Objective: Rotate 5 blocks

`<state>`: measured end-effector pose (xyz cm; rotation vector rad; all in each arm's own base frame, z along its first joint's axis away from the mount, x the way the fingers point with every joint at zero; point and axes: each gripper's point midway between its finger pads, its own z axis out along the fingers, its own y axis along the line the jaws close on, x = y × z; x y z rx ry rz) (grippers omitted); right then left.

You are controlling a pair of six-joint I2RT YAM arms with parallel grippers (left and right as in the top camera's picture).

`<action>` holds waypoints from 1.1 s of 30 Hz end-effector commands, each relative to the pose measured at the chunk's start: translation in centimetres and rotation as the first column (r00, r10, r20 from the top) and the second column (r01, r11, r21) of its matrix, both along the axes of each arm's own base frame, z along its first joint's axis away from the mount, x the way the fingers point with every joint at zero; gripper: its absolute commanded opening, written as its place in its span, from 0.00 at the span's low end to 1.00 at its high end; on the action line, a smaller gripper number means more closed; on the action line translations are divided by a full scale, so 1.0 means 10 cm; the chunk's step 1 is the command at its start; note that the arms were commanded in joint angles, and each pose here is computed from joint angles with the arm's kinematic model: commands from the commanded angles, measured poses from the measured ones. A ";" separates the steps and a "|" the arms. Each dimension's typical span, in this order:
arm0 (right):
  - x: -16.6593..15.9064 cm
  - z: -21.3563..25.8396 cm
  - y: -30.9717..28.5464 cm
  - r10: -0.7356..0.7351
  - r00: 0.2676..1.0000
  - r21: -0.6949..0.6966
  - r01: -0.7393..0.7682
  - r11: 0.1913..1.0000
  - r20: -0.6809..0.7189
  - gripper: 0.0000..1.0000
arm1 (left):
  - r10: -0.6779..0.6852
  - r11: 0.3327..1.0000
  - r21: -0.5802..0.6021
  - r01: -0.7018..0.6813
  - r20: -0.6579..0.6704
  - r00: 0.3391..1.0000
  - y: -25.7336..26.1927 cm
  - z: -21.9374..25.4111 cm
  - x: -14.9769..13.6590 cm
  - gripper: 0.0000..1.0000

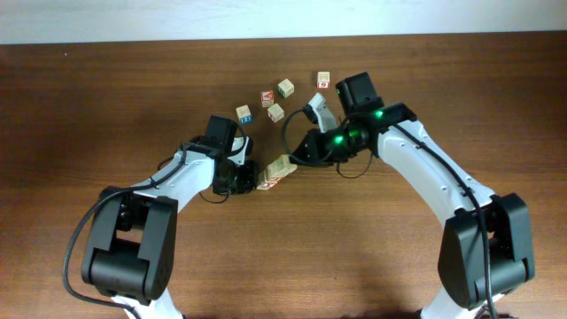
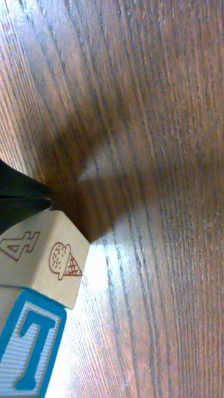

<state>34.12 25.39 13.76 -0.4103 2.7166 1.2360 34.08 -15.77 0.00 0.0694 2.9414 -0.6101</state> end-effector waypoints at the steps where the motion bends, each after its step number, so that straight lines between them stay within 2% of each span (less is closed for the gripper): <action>1: -0.13 -0.24 0.11 0.028 0.999 -0.058 -0.030 0.998 -0.040 0.04 | -0.082 0.985 -0.156 0.080 -0.009 0.997 -0.36 0.15 -0.09 0.00; 33: -0.08 -0.19 0.25 0.025 1.000 -0.073 -0.024 0.997 0.010 0.04 | -0.082 0.985 -0.156 0.080 -0.009 0.997 -0.36 0.15 -0.10 0.00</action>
